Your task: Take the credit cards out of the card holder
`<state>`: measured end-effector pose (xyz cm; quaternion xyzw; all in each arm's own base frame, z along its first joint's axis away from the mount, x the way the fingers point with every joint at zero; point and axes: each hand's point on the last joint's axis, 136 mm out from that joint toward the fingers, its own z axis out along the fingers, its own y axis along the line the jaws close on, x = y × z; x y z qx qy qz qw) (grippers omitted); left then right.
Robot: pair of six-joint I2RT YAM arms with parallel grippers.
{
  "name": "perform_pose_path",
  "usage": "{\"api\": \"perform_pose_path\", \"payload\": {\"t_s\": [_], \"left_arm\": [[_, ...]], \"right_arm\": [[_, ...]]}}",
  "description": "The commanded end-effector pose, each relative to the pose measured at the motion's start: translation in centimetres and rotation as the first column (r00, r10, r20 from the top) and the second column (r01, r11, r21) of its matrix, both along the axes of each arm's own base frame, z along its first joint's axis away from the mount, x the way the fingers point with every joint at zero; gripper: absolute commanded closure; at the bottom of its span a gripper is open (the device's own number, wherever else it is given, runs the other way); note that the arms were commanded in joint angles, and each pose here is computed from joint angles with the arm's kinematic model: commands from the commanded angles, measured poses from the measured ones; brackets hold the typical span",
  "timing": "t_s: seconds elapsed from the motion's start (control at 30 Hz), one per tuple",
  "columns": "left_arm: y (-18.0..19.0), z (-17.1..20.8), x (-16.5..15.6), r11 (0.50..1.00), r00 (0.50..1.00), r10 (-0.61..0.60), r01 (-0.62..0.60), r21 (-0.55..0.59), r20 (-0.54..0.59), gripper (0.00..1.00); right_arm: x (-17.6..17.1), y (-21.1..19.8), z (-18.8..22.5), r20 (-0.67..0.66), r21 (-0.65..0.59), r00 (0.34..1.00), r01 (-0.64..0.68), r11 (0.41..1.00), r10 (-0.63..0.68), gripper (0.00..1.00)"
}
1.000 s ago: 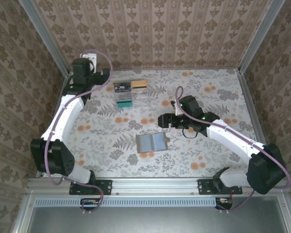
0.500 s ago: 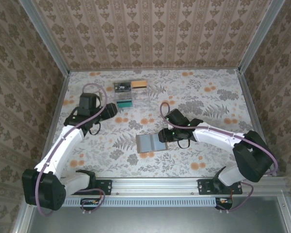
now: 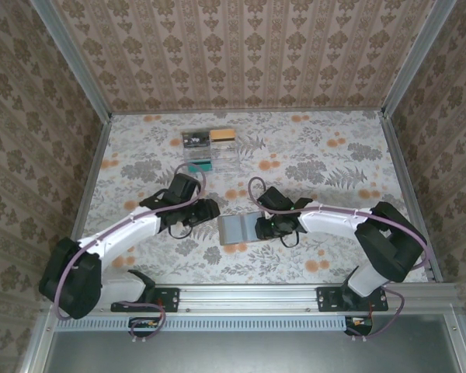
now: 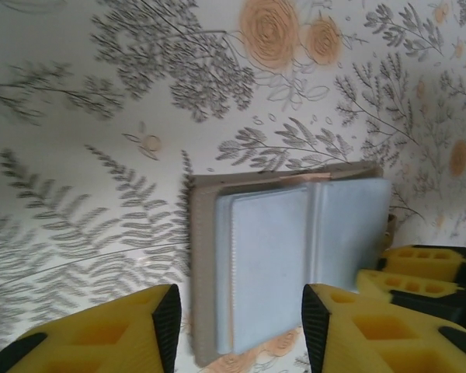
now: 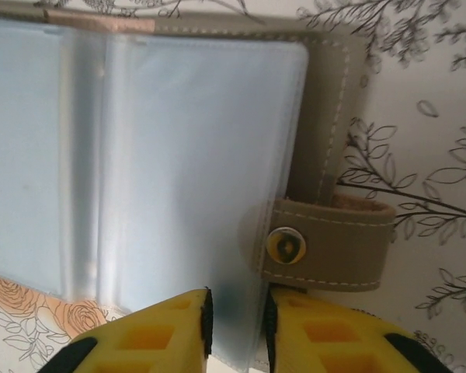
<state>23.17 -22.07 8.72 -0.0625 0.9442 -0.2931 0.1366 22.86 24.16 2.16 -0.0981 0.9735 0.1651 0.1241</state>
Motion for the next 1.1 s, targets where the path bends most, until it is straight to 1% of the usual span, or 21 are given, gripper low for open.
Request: {"api": "perform_pose_path", "payload": {"t_s": [0.0, 0.07, 0.13, 0.2, 0.33, 0.5, 0.57, 0.73, 0.9, 1.07], "left_arm": [[-2.0, 0.0, -0.2, 0.996, 0.999, -0.018, 0.015, -0.088, -0.027, 0.54], [-2.7, -0.4, -0.4, 0.994, 0.998, -0.042, 0.037, -0.106, -0.046, 0.57], [-3.2, -0.9, -0.7, 0.992, 0.996, -0.062, 0.054, -0.113, -0.069, 0.57], [-3.5, -1.6, -0.9, 0.992, 0.993, -0.07, 0.06, -0.109, -0.091, 0.6], [-3.6, -2.7, -1.2, 0.993, 0.989, -0.077, 0.065, -0.096, -0.127, 0.6], [-3.2, -3.9, -1.7, 0.996, 0.983, -0.079, 0.07, -0.057, -0.164, 0.63], [-3.1, -4.3, -1.8, 0.996, 0.981, -0.078, 0.071, -0.046, -0.178, 0.66], [-2.2, -5.5, -2.2, 0.997, 0.975, -0.065, 0.071, 0.022, -0.213, 0.69], [-2.2, -5.5, -2.2, 0.997, 0.976, -0.067, 0.074, 0.029, -0.209, 0.68], [-3.7, -5.4, -2.1, 0.993, 0.971, -0.115, 0.109, -0.04, -0.21, 0.65]], "right_arm": [[-0.2, 0.5, -0.7, -0.004, -0.001, 0.999, 0.033, 0.999, -0.033, 0.75], [-0.3, 0.7, -0.8, -0.007, -0.003, 0.999, 0.035, 0.999, -0.035, 0.77], [-0.4, 0.9, -0.9, -0.008, -0.002, 0.999, 0.035, 0.999, -0.035, 0.79], [-0.5, 0.8, -0.9, -0.008, -0.005, 0.999, 0.04, 0.999, -0.04, 0.79], [-0.5, 0.6, -0.9, -0.005, -0.01, 0.999, 0.045, 0.999, -0.045, 0.79], [-0.4, 0.5, -0.8, 0.0, -0.014, 0.999, 0.045, 0.999, -0.045, 0.79], [-0.4, 0.5, -0.8, 0.0, -0.015, 0.999, 0.045, 0.999, -0.045, 0.79], [-0.3, 0.5, -0.9, -0.001, -0.026, 0.999, 0.046, 0.999, -0.046, 0.79], [-0.3, 0.5, -0.8, 0.002, -0.026, 0.999, 0.047, 0.999, -0.047, 0.79], [-0.3, 0.5, -0.9, 0.001, -0.024, 0.999, 0.044, 0.999, -0.044, 0.79]]}}
